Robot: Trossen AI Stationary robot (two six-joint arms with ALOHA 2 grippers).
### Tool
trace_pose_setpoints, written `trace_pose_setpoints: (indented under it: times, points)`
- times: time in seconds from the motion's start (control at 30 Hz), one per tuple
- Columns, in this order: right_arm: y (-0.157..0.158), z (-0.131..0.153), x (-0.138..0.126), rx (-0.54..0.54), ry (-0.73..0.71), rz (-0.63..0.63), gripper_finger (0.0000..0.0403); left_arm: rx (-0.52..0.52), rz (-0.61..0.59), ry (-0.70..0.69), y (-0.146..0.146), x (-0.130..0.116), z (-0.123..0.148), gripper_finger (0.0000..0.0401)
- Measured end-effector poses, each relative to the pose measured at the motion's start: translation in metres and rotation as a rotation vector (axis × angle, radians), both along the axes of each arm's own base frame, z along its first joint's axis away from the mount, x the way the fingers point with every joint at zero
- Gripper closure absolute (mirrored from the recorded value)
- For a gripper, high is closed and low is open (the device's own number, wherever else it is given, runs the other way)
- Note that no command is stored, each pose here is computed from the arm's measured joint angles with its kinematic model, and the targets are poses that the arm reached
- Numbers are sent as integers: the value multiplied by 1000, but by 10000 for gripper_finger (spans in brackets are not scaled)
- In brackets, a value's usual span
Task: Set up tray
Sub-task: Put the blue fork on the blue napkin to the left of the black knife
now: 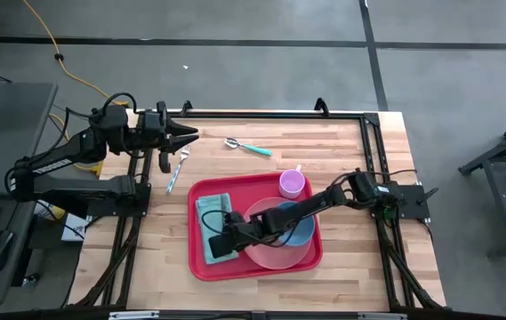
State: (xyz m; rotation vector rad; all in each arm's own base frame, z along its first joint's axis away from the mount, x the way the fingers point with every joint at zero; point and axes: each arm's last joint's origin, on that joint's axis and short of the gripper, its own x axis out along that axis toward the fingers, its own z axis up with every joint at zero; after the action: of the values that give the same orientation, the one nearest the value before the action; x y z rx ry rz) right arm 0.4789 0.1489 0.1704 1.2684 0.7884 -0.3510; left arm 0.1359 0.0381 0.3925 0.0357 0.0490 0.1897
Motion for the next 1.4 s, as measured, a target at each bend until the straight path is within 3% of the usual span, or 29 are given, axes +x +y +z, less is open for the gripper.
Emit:
trace_pose_setpoints:
  times: [0.33, 0.53, 0.7, 0.97, 1.13, 1.4]
  points:
    - [-11, 56, -6, -213, -196, 52, 326, -4, -45, 13, -1, 0, -1, 290]
    - [-34, 109, -19, -382, -304, 62, 325, -8, -44, 27, -1, 0, -3, 290]
    - [-59, 161, -46, -559, -334, 66, 325, -13, -38, 42, -1, 0, -4, 290]
    - [-104, 227, -111, -814, -243, 48, 325, -15, -37, 79, -1, -1, -8, 290]
    - [-131, 248, -148, -926, -132, 18, 325, -18, -10, 111, -1, -1, -11, 290]
    - [-182, 250, -196, -919, 164, -90, 325, -63, 151, 245, 3, -5, -24, 290]
